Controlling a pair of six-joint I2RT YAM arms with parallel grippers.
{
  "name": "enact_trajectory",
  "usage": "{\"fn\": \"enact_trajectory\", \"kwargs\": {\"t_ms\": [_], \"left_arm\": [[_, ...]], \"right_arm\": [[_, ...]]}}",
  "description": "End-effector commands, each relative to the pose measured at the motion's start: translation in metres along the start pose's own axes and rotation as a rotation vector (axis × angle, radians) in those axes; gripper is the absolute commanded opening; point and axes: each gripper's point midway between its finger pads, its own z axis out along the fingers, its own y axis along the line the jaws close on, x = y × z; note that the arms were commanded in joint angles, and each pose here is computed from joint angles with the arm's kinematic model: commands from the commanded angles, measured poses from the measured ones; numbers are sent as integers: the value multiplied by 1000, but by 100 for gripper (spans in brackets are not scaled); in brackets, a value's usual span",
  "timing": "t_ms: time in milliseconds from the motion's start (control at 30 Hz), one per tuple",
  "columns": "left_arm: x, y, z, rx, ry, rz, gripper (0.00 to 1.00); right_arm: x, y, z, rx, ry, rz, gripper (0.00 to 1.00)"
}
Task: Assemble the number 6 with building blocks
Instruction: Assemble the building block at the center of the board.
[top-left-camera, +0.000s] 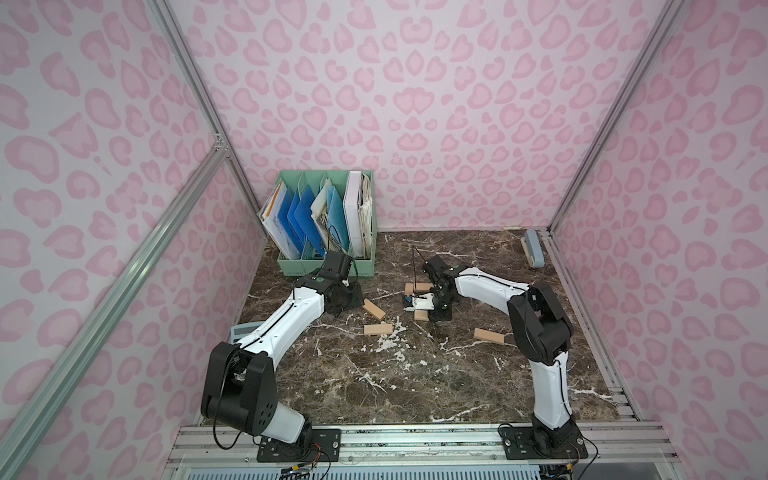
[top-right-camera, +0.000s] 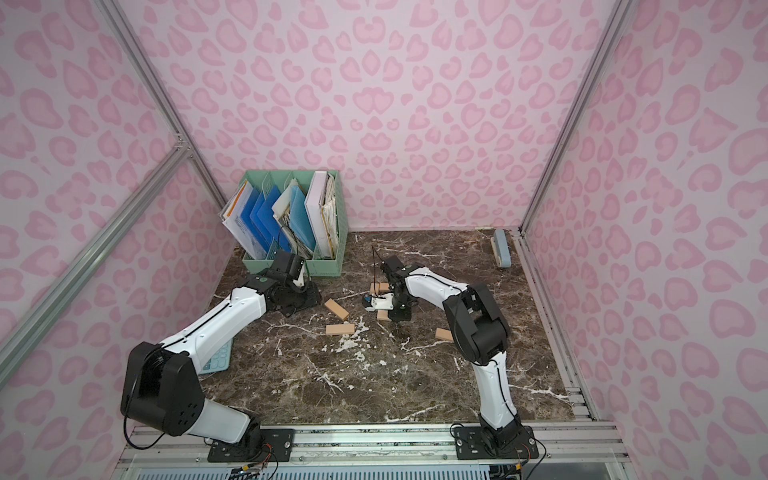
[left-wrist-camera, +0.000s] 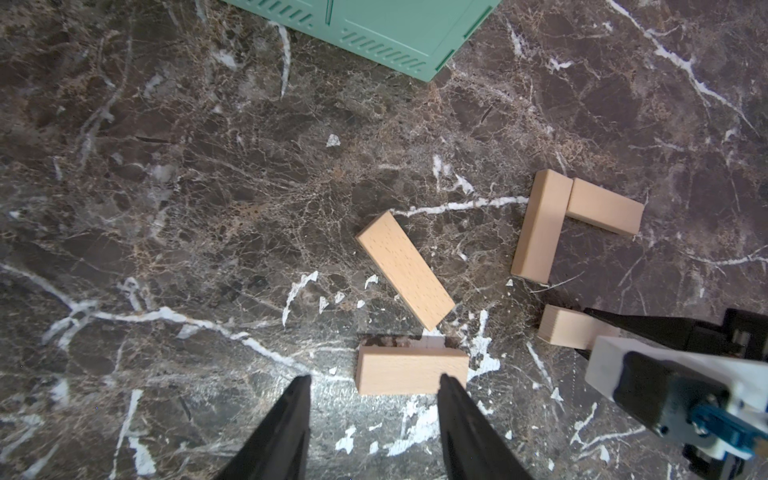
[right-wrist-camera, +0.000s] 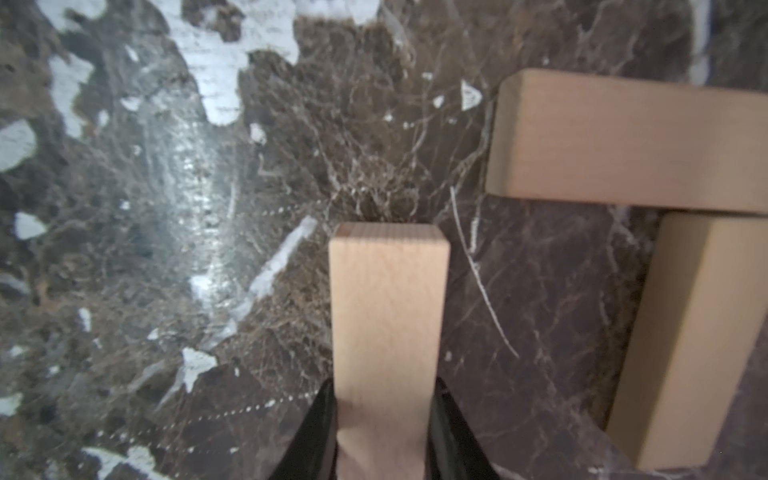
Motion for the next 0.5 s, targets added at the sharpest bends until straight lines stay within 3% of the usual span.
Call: {"fn": "enact_trajectory", "kwargs": {"t_ms": [0,467], "left_arm": [[-2,-1,-1,4,-5,-3,53],[-2,0,2,6,4,-4,53]], "right_arm": [[2,-5,1,11,18,18,10],[3,-10,6,11,37,39,10]]}}
